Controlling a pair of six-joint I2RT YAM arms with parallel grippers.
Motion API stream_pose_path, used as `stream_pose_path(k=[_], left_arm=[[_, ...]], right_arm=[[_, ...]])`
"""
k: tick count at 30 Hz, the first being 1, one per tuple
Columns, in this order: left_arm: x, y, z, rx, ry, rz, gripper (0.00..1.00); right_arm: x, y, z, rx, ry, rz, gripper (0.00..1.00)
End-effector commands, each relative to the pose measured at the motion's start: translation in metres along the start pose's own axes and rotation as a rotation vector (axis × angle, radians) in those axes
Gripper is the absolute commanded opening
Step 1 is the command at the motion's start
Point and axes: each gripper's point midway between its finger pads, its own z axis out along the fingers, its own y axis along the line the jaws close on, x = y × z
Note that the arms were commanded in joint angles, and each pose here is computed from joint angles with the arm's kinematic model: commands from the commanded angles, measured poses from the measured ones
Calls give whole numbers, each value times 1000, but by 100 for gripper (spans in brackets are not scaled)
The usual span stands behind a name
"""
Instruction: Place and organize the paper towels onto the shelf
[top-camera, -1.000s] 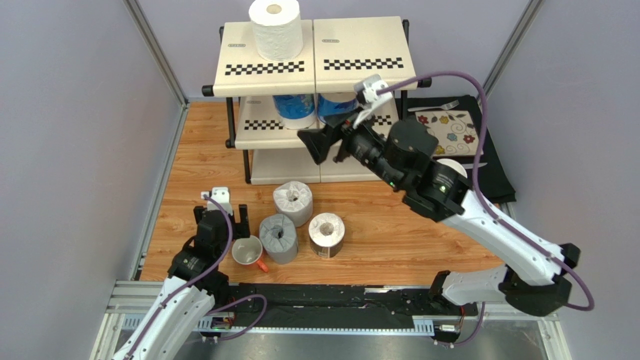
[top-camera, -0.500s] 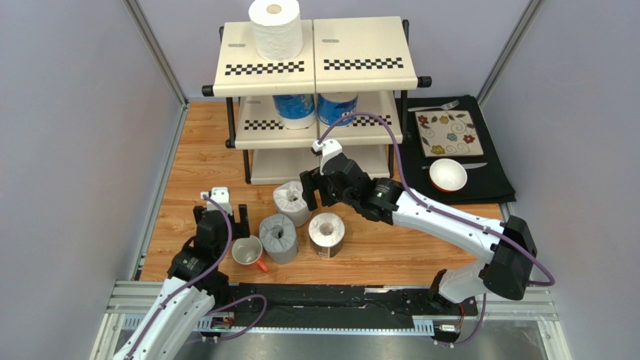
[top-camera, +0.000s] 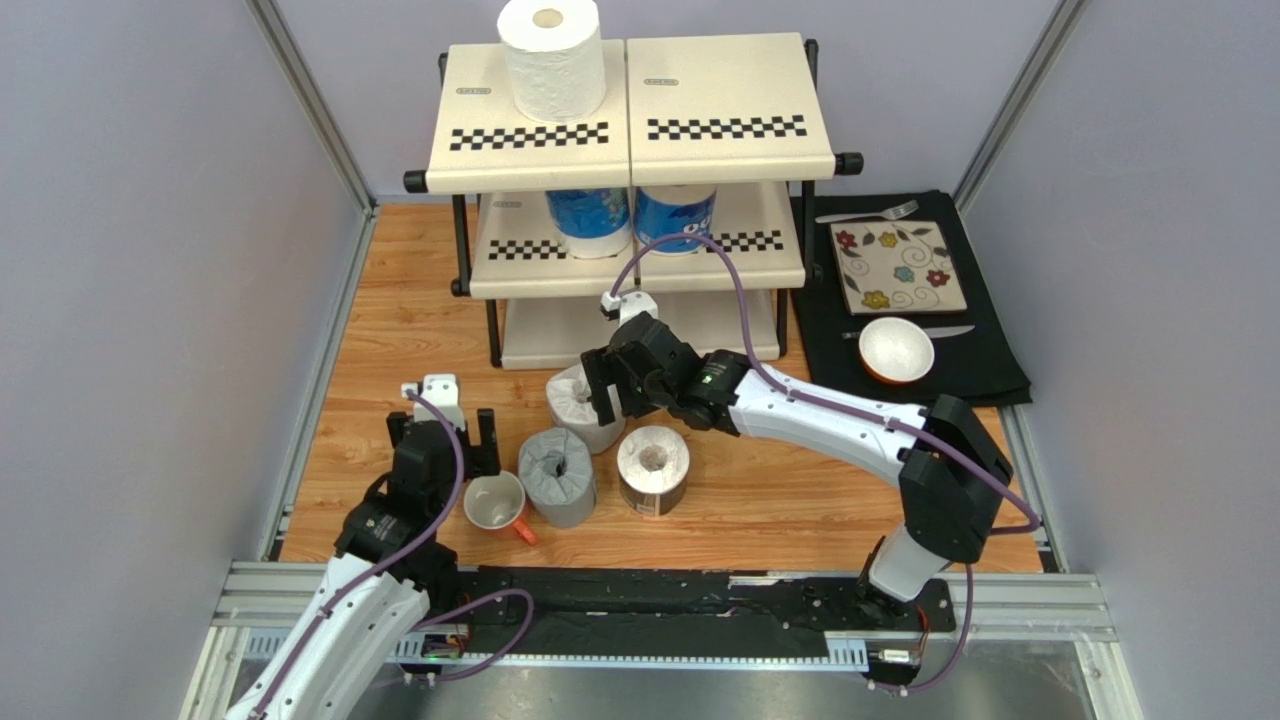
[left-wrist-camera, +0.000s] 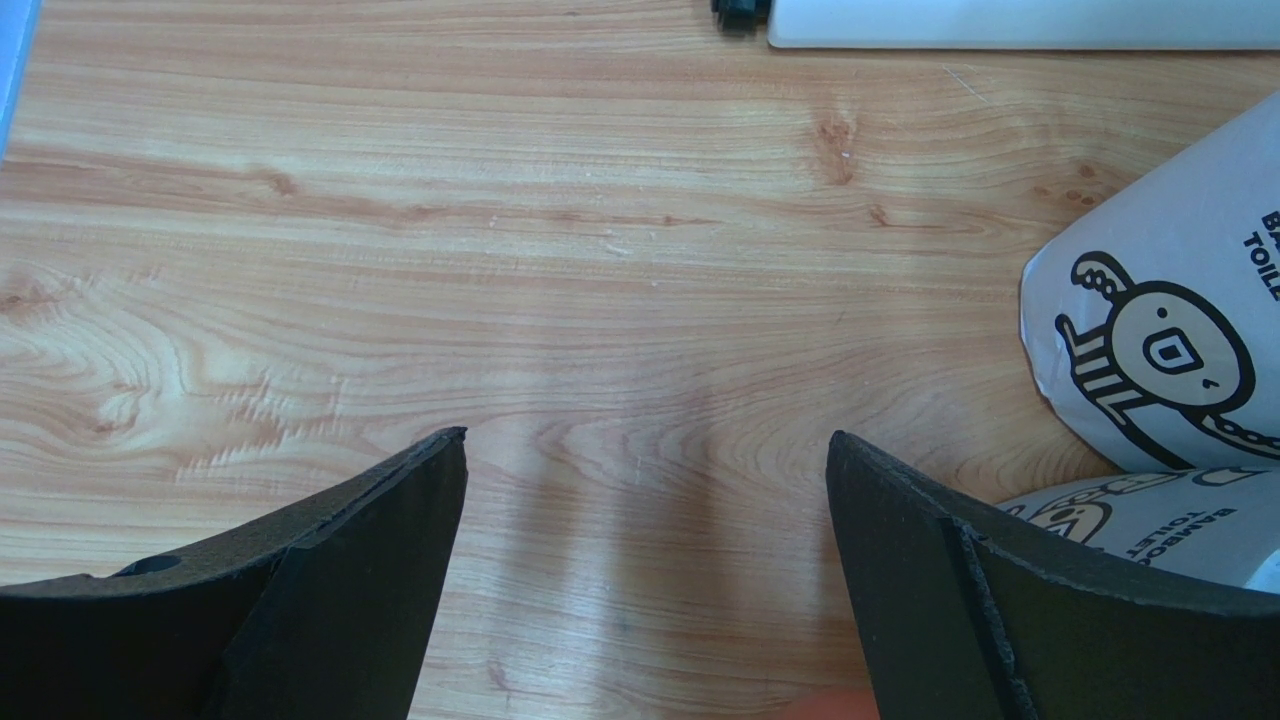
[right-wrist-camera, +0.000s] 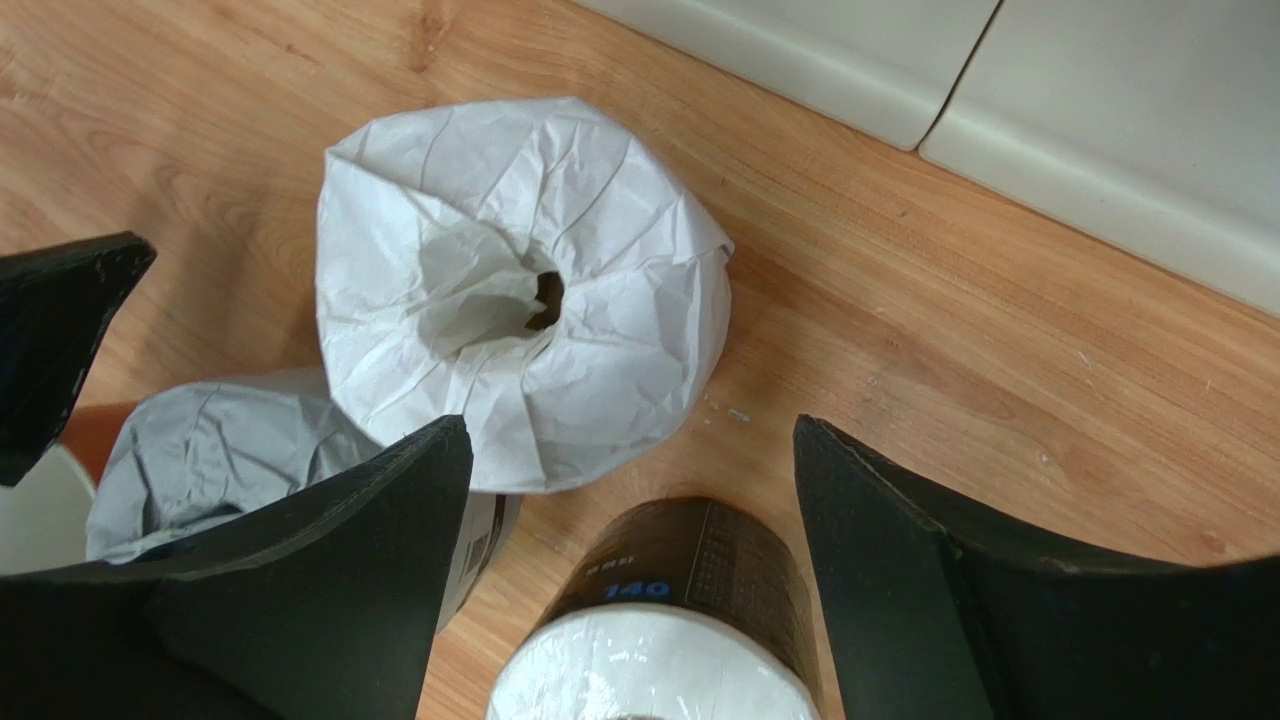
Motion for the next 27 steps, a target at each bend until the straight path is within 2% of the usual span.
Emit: stream_pose_path(k=[1, 8, 17, 27], left_arm=[[-17, -3, -4, 16, -41, -22, 98], [-18, -3, -4, 16, -43, -23, 98], [-18, -4, -4, 18, -43, -23, 98], [-18, -4, -4, 18, -43, -23, 98]], right_arm=[[-42, 6, 8, -17, -102, 82, 82], [-46, -2, 27, 1, -108, 144, 82], [-34, -3, 44, 15, -59, 141, 80], [-20, -5, 58, 31, -14, 119, 73]])
